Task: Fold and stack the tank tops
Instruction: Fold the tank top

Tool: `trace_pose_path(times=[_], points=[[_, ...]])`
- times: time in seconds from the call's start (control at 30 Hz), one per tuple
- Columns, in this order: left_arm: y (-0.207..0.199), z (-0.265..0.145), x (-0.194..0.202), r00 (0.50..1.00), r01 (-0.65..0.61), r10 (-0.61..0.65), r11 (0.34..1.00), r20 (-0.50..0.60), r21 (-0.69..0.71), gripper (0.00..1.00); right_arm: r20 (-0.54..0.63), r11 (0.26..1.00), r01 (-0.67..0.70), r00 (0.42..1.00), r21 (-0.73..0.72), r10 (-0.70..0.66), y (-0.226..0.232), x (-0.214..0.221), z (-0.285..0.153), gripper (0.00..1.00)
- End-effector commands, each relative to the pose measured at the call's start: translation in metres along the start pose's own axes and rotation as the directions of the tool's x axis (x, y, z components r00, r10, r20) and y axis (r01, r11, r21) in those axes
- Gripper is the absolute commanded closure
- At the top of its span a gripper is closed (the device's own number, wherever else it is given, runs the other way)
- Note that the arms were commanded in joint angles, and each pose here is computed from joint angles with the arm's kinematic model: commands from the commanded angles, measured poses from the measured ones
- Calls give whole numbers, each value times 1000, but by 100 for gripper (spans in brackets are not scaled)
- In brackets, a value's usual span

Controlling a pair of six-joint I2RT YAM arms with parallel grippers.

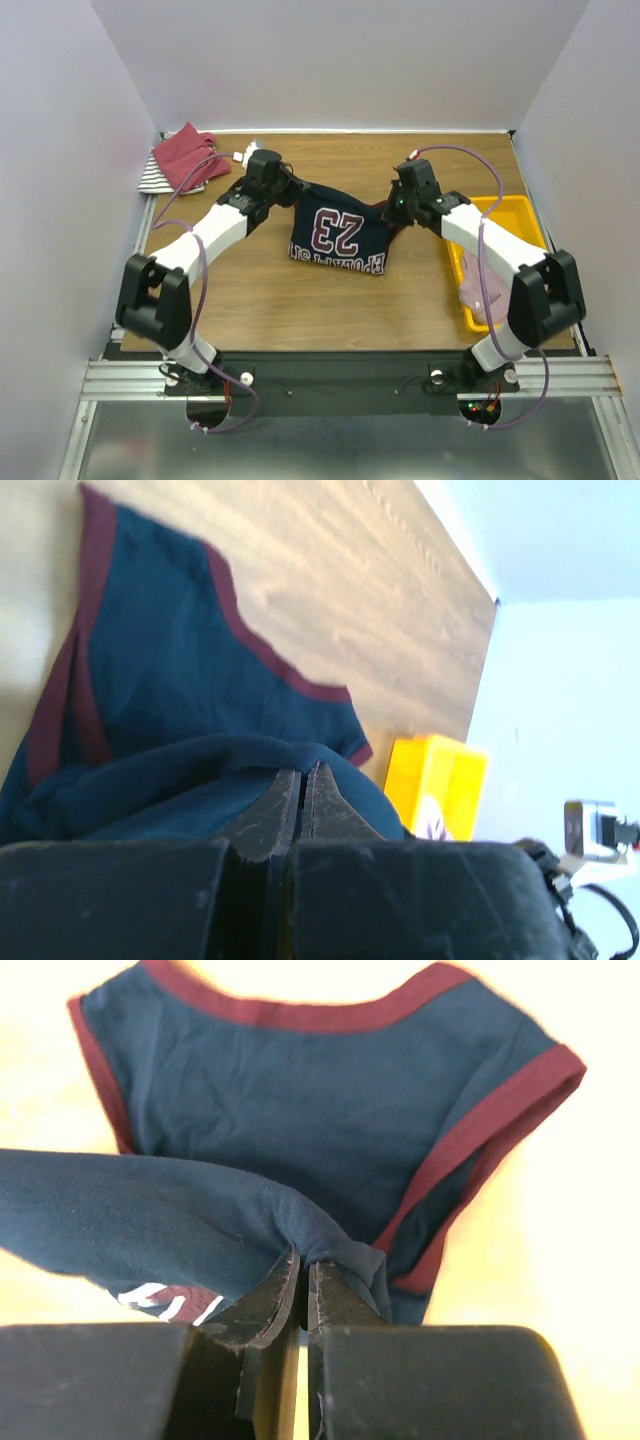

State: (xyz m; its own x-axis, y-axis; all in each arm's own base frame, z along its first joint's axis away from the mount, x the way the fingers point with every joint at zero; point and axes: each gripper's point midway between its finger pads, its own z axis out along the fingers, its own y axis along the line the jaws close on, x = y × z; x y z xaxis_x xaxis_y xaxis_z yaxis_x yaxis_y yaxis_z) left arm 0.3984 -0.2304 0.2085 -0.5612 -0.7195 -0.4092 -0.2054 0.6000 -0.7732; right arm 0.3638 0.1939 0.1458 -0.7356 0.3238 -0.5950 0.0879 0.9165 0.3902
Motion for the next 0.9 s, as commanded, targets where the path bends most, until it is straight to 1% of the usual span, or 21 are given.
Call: trace_pose_path(times=[0.0,0.1,0.13,0.17,0.2,0.23,0.27,0.3,0.33,0.37,0.4,0.43,0.47,0.5,0.6,0.63,0.67,0.7,0.77,0.8,0.87], points=[[-31,46,-46,998,-16,8,994,67,106,100,36,997,4,999,-75,-2,-1,-44,32,100],[-33,81,-54,998,-35,27,991,63,131,100,34,997,-20,999,-68,23,-14,-61,59,99],[-26,106,-60,998,-34,27,991,60,126,100,57,996,-22,998,-82,27,-11,-77,67,100],[-26,117,-60,999,-32,27,988,38,149,100,25,997,-41,999,-65,43,-24,-77,89,100],[-40,126,-71,998,-34,23,979,58,199,100,18,997,-50,999,-65,52,-27,-80,102,99],[-18,153,-66,999,-10,5,984,31,175,100,51,995,-49,997,-87,53,-20,-100,107,94],[-21,161,-62,1000,-5,6,977,0,213,100,59,995,-56,996,-77,61,-24,-107,116,89],[-34,167,-71,1000,-12,8,962,15,272,100,57,996,-65,996,-67,69,-29,-111,128,81],[-19,184,-66,1000,0,0,969,-3,249,96,35,996,-67,997,-52,69,-36,-106,148,61],[-18,187,-69,1000,6,-5,968,-2,253,88,60,996,-51,997,-74,56,-28,-121,151,52],[-20,188,-73,1000,3,-6,965,8,262,82,70,997,-39,997,-74,44,-28,-125,154,45],[-25,184,-79,1000,-5,-3,962,28,272,72,79,997,-29,996,-73,35,-27,-129,154,34],[-28,181,-86,998,-36,20,961,60,274,66,106,998,-19,994,-64,26,-26,-138,150,30],[-37,171,-94,996,-52,29,957,85,284,65,116,998,-17,993,-59,24,-26,-141,148,23],[-38,159,-103,992,-76,45,959,117,273,60,146,999,-14,989,-38,19,-27,-147,130,20],[-47,147,-109,989,-89,51,954,137,286,56,140,999,-17,990,-33,21,-28,-144,128,20],[-46,144,-112,987,-94,53,958,154,272,51,153,999,-15,988,-36,20,-24,-146,117,20],[-42,140,-111,986,-94,56,965,155,245,51,133,1000,-5,991,6,4,-29,-128,118,20],[-35,129,-111,984,-90,55,975,172,204,51,154,998,19,988,53,-27,-26,-118,107,18],[-17,129,-101,987,-78,57,987,150,142,51,128,997,28,991,75,-38,-30,-101,109,18],[-17,117,-88,988,-75,58,990,144,116,55,118,995,40,992,91,-50,-27,-87,105,18]])
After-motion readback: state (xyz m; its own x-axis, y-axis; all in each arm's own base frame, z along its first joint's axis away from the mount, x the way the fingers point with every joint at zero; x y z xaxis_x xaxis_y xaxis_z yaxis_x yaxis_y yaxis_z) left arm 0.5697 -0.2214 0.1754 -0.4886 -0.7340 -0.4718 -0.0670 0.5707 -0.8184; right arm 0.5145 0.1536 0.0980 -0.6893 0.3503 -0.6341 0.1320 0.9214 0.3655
